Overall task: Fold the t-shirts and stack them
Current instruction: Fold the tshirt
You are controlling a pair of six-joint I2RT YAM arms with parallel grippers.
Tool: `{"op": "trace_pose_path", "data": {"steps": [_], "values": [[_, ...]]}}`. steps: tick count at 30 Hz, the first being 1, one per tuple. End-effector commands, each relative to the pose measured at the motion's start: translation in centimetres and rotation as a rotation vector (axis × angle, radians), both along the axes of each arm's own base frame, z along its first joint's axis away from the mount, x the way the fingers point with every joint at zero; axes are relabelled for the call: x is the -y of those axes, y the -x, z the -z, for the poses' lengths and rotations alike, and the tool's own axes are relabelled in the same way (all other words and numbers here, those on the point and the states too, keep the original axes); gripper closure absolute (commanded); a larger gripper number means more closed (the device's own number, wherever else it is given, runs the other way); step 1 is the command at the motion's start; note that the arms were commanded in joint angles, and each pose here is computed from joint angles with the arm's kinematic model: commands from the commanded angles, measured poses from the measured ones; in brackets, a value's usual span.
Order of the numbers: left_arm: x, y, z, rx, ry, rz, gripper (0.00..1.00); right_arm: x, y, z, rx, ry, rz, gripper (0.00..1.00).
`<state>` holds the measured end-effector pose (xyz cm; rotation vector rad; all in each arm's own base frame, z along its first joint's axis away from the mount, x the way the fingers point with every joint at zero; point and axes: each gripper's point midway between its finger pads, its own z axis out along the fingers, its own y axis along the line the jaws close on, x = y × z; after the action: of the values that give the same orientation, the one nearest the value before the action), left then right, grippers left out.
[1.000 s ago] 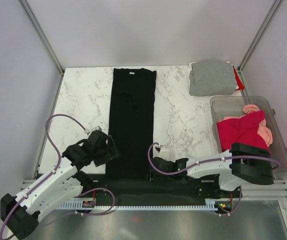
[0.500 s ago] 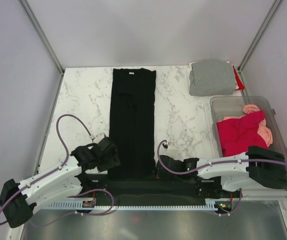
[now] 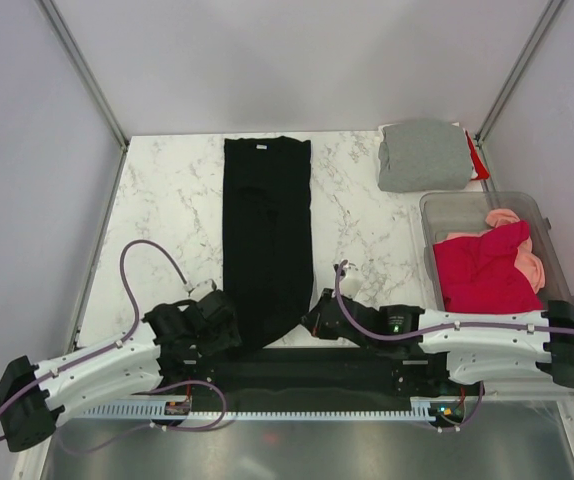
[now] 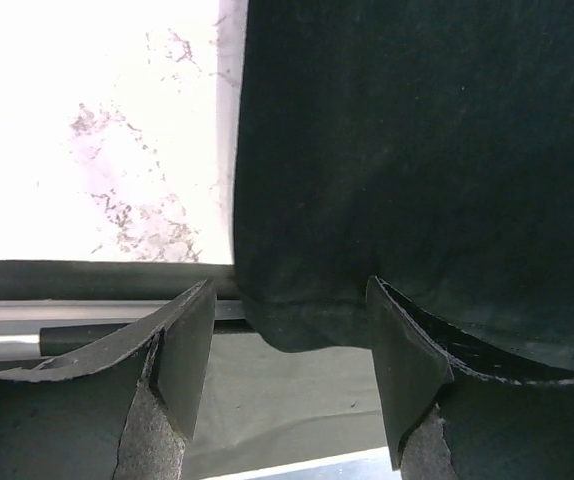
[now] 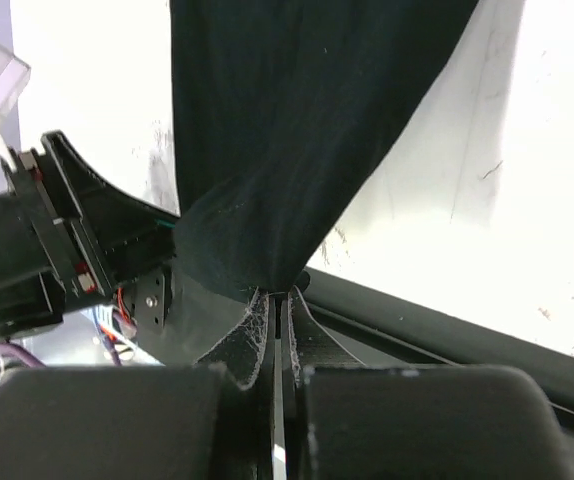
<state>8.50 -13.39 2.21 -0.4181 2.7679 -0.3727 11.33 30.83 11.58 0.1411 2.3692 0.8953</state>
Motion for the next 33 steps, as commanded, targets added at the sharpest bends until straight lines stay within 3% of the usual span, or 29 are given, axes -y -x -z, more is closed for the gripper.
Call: {"op": "trace_pose_path", "data": {"steps": [1,7,17,24,33], "values": [[0.9,-0.5,-0.1,0.018,0.052,-0.047,0.31,1.4,-1.2,-0.1,0.034,0.062,0.047,1.0],[0.7,-0.8,0.1,0.037,0.069,-0.084,0.34,2.0,-1.0,0.6,0.017,0.058,0.054,1.0],[1.1,-2.1,-0.1,0.073,0.056,-0.121,0.51,2.2,-1.4,0.6,0.012,0.053,0.065,1.0],[1.3,-2.5,0.1,0.068,0.01,-0.099,0.48,2.3,-1.6,0.5,0.011,0.049,0.067,1.0],[1.9,-3.8,-0.2,0.136,0.035,-0.105,0.8,2.6,-1.5,1.1,-0.005,0.06,0.059,1.0]]}}
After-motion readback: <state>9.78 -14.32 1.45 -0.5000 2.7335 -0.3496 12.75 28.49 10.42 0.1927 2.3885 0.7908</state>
